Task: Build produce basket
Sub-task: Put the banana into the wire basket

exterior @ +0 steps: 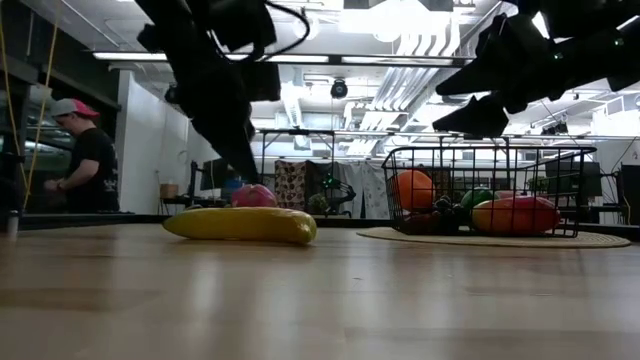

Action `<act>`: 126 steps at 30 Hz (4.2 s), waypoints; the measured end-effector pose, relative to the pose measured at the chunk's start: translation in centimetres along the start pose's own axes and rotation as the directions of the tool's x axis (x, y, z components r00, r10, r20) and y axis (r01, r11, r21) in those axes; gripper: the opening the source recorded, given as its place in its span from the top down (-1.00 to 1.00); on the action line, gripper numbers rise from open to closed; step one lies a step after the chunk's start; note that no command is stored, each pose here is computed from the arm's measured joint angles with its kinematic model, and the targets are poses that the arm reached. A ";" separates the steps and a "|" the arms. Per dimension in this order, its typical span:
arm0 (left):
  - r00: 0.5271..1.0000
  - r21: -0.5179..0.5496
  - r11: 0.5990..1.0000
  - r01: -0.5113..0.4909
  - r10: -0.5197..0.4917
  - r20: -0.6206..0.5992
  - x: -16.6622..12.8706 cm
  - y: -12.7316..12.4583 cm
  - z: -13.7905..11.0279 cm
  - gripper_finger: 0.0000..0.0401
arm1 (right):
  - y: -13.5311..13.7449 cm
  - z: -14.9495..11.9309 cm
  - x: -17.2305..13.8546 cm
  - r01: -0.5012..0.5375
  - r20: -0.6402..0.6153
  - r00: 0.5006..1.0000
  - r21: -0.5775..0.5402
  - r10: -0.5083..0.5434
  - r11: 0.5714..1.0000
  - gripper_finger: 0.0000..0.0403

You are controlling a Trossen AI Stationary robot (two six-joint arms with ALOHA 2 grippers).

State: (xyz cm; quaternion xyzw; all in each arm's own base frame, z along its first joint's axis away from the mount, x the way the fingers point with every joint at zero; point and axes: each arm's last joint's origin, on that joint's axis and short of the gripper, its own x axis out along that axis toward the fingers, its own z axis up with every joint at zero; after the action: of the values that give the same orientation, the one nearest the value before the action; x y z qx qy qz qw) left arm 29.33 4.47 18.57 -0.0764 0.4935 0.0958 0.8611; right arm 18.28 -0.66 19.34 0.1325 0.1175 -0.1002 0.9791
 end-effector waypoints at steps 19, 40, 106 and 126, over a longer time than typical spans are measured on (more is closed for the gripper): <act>0.968 0.130 0.991 -0.039 0.070 -0.242 3.0 1.5 -2.1 -0.52 | 0.0 -0.1 0.1 0.003 -0.009 1.000 -0.010 -0.003 1.000 -0.98; 0.948 0.142 0.980 -0.136 0.170 -0.269 2.6 2.3 -2.4 0.62 | 0.0 0.0 0.1 0.002 -0.003 1.000 0.003 -0.002 1.000 -0.98; 0.688 -0.202 0.956 0.212 0.001 0.725 -4.6 -0.2 3.4 0.62 | 6.2 8.1 8.4 0.159 0.472 0.881 -0.293 -0.002 0.943 -0.36; 0.703 -0.149 0.987 0.062 0.063 0.709 -7.6 2.3 3.7 -0.07 | 5.3 8.0 6.6 0.268 0.307 0.938 -0.349 -0.161 0.898 0.52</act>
State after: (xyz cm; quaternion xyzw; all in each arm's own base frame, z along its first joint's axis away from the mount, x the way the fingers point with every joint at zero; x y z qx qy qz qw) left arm 28.13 6.85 26.93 -0.1028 0.1139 0.1577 0.9755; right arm 27.41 1.00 26.44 -0.0914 0.0140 -0.2006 0.9753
